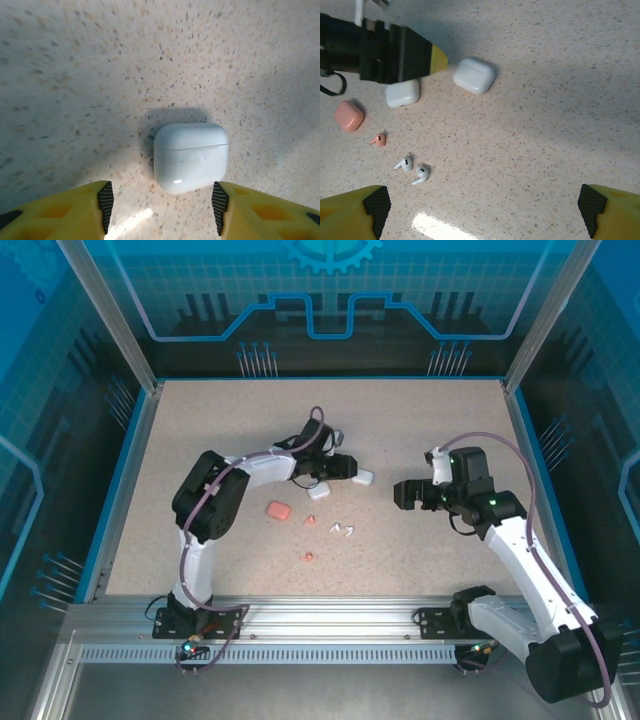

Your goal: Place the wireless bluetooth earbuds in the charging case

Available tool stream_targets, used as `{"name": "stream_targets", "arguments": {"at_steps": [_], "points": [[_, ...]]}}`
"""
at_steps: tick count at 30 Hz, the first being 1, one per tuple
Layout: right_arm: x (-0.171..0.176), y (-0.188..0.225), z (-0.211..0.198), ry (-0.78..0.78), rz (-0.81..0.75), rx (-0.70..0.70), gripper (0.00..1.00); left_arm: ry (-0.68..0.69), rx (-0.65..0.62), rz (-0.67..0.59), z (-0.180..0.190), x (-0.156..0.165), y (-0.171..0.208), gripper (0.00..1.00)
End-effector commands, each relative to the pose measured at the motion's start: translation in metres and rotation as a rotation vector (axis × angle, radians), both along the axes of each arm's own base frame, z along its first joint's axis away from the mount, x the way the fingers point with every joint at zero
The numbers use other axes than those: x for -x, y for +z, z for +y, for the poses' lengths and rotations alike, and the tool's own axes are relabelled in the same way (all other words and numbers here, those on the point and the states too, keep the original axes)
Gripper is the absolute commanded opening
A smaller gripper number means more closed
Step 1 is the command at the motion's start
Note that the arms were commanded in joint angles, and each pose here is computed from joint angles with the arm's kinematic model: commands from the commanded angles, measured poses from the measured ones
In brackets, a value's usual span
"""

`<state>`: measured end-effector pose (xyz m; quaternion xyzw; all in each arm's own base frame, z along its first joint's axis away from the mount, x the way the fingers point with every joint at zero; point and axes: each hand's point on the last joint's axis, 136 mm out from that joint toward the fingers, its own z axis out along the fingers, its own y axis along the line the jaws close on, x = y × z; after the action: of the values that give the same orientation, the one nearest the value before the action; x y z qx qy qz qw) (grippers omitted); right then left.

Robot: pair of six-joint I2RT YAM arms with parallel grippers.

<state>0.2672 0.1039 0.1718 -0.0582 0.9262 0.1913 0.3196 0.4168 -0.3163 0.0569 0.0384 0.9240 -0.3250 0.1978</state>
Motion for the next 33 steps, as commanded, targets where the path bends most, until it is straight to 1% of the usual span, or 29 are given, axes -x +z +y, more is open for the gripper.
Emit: {"name": "stream_targets", "arguments": {"at_steps": [1, 3, 4, 6, 10, 15, 18, 20, 23, 27, 30, 33], "points": [[-0.013, 0.022, 0.015, 0.085, -0.077, -0.035, 1.00, 0.001, 0.051, -0.123, 0.013, -0.001, 0.055, 0.58], [-0.015, 0.023, 0.027, 0.170, -0.102, -0.015, 1.00, 0.012, 0.074, -0.157, 0.023, 0.003, 0.071, 0.59], [-0.017, 0.032, 0.035, 0.225, -0.136, 0.006, 1.00, 0.022, 0.085, -0.175, 0.031, 0.005, 0.080, 0.59], [-0.018, 0.032, 0.051, 0.348, -0.166, 0.078, 1.00, 0.043, 0.100, -0.202, 0.047, 0.012, 0.093, 0.59], [-0.018, 0.022, 0.082, 0.645, -0.248, 0.282, 1.00, 0.124, 0.122, -0.262, 0.090, 0.025, 0.114, 0.60], [-0.014, 0.005, 0.121, 1.043, -0.359, 0.454, 1.00, 0.263, 0.083, -0.342, 0.149, 0.045, 0.128, 0.60], [-0.017, -0.004, 0.141, 1.248, -0.400, 0.525, 1.00, 0.339, 0.050, -0.407, 0.176, 0.060, 0.133, 0.62], [-0.024, -0.010, 0.152, 1.325, -0.403, 0.544, 1.00, 0.385, 0.021, -0.458, 0.191, 0.071, 0.135, 0.68], [-0.039, -0.023, 0.167, 1.421, -0.382, 0.572, 1.00, 0.450, -0.021, -0.518, 0.213, 0.085, 0.137, 0.80], [-0.059, -0.051, 0.183, 1.514, -0.338, 0.651, 1.00, 0.498, -0.047, -0.553, 0.232, 0.098, 0.140, 0.92], [-0.068, -0.070, 0.194, 1.566, -0.308, 0.668, 1.00, 0.525, -0.075, -0.562, 0.244, 0.104, 0.140, 0.97], [-0.076, -0.086, 0.205, 1.598, -0.287, 0.671, 1.00, 0.549, -0.105, -0.576, 0.253, 0.107, 0.140, 0.99]]}}
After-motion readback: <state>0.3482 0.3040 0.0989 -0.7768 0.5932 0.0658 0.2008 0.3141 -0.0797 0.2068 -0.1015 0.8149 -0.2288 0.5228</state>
